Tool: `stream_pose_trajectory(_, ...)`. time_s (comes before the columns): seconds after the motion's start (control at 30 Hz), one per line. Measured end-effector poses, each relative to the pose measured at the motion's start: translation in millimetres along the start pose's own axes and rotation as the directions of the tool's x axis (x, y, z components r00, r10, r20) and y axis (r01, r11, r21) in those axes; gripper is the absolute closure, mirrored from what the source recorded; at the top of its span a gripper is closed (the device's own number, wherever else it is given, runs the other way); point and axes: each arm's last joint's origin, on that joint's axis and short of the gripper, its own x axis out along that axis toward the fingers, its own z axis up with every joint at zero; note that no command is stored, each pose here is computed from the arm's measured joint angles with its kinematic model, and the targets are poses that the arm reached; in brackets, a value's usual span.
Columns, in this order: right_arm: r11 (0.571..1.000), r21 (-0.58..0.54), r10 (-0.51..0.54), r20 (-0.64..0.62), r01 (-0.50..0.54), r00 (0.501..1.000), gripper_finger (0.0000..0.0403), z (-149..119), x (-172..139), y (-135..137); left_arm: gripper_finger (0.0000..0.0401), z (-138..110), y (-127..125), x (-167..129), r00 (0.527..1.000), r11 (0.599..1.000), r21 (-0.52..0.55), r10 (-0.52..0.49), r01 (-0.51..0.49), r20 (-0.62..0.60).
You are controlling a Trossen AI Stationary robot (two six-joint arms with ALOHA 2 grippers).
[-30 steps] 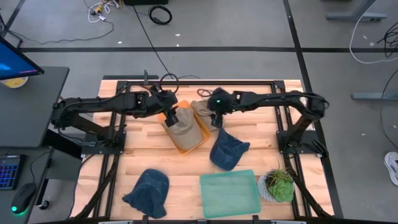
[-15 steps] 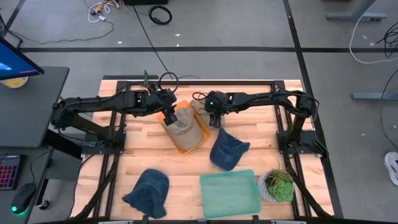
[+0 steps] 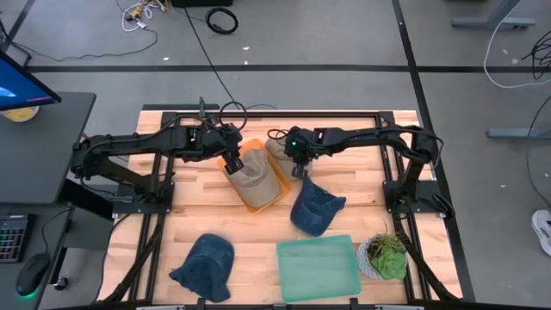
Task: Pick & Place hat
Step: Put the brown cap into the orange bin
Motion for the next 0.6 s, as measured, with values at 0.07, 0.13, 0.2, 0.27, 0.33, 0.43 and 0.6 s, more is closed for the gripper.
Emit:
stream_pose_trajectory(0.07,1.0,-0.006,0.004,0.0,-0.004,1.0,0.0396,0,-6,3,0.0195,-1,0,0,1.0,1.0,-0.018,0.0,0.0,-0.006)
stream_pose_trajectory(0.13,1.0,-0.013,-0.013,0.014,0.013,1.0,0.0395,1,-15,5,0.0195,0,0,0,1.0,1.0,-0.021,0.0,0.0,-0.005)
stream_pose_trajectory(0.2,0.998,-0.018,-0.052,0.03,0.052,0.998,0.0396,2,-28,7,0.0195,-1,0,0,1.0,1.0,-0.021,0.0,0.0,-0.005)
stream_pose_trajectory(0.27,0.996,-0.014,-0.082,0.039,0.083,0.996,0.0398,1,-42,9,0.0195,-1,0,0,1.0,1.0,-0.021,0.0,0.0,-0.005)
stream_pose_trajectory(0.33,0.995,-0.013,-0.097,0.059,0.098,0.994,0.0399,1,-56,11,0.0195,0,0,0,1.0,1.0,-0.021,0.0,0.0,-0.005)
stream_pose_trajectory(0.43,0.992,-0.001,-0.124,0.109,0.125,0.986,0.04,1,-79,14,0.0195,-1,0,-1,1.0,1.0,-0.029,0.0,0.0,-0.004)
stream_pose_trajectory(0.6,0.981,-0.002,-0.186,0.249,0.193,0.951,0.0401,5,-112,25,0.0195,0,1,-1,1.0,0.999,-0.047,0.0,0.0,-0.001)
